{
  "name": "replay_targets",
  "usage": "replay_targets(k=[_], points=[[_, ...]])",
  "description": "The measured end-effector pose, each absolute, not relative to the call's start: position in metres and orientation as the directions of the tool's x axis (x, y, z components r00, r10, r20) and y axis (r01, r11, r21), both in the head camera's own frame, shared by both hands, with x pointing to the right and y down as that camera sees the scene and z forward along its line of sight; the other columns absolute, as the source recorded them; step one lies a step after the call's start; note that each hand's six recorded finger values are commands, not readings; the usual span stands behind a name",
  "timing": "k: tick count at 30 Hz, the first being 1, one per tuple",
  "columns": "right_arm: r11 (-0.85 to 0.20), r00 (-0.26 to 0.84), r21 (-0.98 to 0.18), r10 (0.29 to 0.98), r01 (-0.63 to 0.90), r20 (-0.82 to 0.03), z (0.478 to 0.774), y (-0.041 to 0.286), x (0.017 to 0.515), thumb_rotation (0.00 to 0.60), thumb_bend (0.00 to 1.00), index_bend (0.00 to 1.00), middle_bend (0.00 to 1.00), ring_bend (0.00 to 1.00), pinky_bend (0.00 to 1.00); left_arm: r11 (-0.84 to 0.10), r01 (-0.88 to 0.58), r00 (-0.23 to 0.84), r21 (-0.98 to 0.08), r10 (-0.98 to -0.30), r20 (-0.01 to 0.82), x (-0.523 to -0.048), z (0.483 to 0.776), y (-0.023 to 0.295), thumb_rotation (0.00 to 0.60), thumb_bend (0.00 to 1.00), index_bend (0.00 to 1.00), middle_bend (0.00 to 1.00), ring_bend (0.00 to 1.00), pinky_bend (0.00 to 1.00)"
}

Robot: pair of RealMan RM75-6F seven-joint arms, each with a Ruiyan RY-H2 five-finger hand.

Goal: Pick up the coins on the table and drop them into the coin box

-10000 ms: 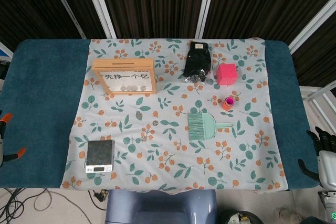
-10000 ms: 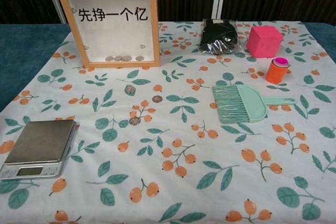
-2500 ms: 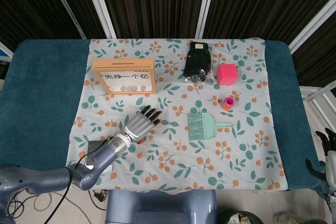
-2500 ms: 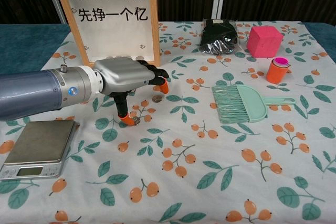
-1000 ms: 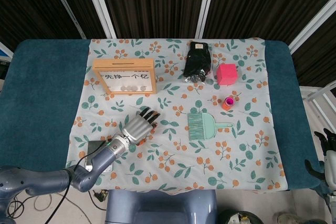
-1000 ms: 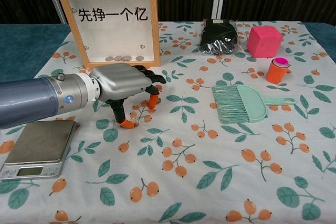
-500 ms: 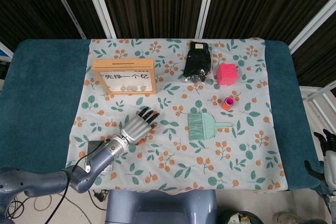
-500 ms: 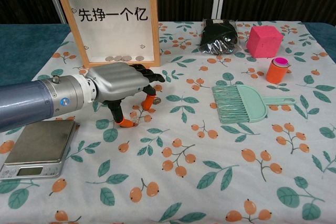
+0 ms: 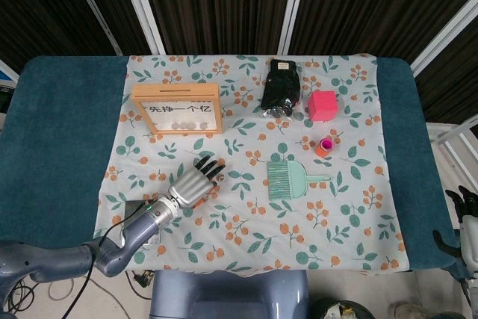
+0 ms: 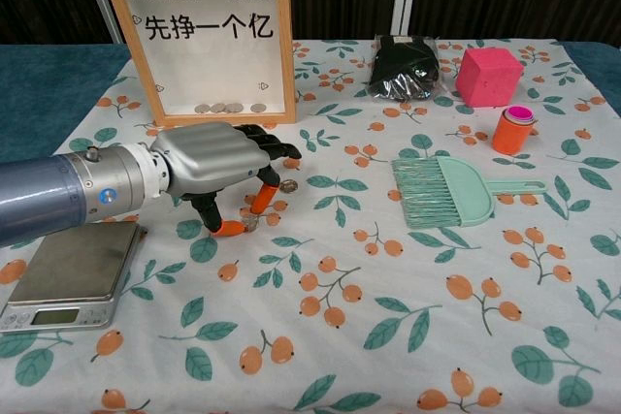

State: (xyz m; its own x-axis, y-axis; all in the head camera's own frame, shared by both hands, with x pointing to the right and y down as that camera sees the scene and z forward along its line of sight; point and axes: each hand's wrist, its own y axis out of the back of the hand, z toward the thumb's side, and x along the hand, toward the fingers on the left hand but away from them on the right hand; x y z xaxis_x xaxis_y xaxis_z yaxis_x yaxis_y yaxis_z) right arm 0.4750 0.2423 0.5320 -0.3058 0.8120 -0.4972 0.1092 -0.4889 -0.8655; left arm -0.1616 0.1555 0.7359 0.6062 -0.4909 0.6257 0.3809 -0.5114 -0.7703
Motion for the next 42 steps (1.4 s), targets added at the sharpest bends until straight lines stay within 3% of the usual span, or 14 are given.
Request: replay_targets(k=[12, 21, 26, 34, 42], points=[[-0.498, -0.305, -0.860, 0.807, 0.110, -0.506, 0.5328, 0.2429, 0.4750, 0.600, 0.39, 0.16, 0.06, 0.02, 0.00, -0.512, 0.401, 0.599, -0.759, -0.480, 0.641, -0.1634, 0.7386, 0.1588, 0.600, 0.03, 0.54, 0.00, 0.00, 0.00], [-0.496, -0.303, -0.861, 0.809, 0.110, -0.504, 0.5323, 0.2424, 0.4748, 0.600, 0.39, 0.16, 0.06, 0.02, 0.00, -0.514, 0.399, 0.600, -0.759, -0.480, 0.640, -0.1624, 0.7380, 0.1595, 0.600, 0.09, 0.61, 0.00, 0.00, 0.00], [-0.495, -0.303, -0.862, 0.809, 0.110, -0.504, 0.5324, 0.2423, 0.4748, 0.600, 0.39, 0.16, 0.06, 0.02, 0.00, -0.519, 0.394, 0.597, -0.759, -0.483, 0.641, -0.1637, 0.7375, 0.1584, 0.600, 0.20, 0.64, 0.01, 0.00, 0.00], [-0.495, -0.303, -0.862, 0.809, 0.113, -0.504, 0.5327, 0.2424, 0.4746, 0.600, 0.39, 0.16, 0.06, 0.02, 0.00, -0.536, 0.385, 0.587, -0.751, -0.486, 0.647, -0.1676, 0.7383, 0.1567, 0.600, 0.46, 0.65, 0.01, 0.00, 0.00], [-0.494, -0.302, -0.862, 0.810, 0.112, -0.503, 0.5328, 0.2423, 0.4745, 0.600, 0.39, 0.16, 0.06, 0.02, 0.00, -0.547, 0.359, 0.582, -0.756, -0.502, 0.640, -0.1667, 0.7352, 0.1524, 0.600, 0.59, 0.65, 0.03, 0.00, 0.00]])
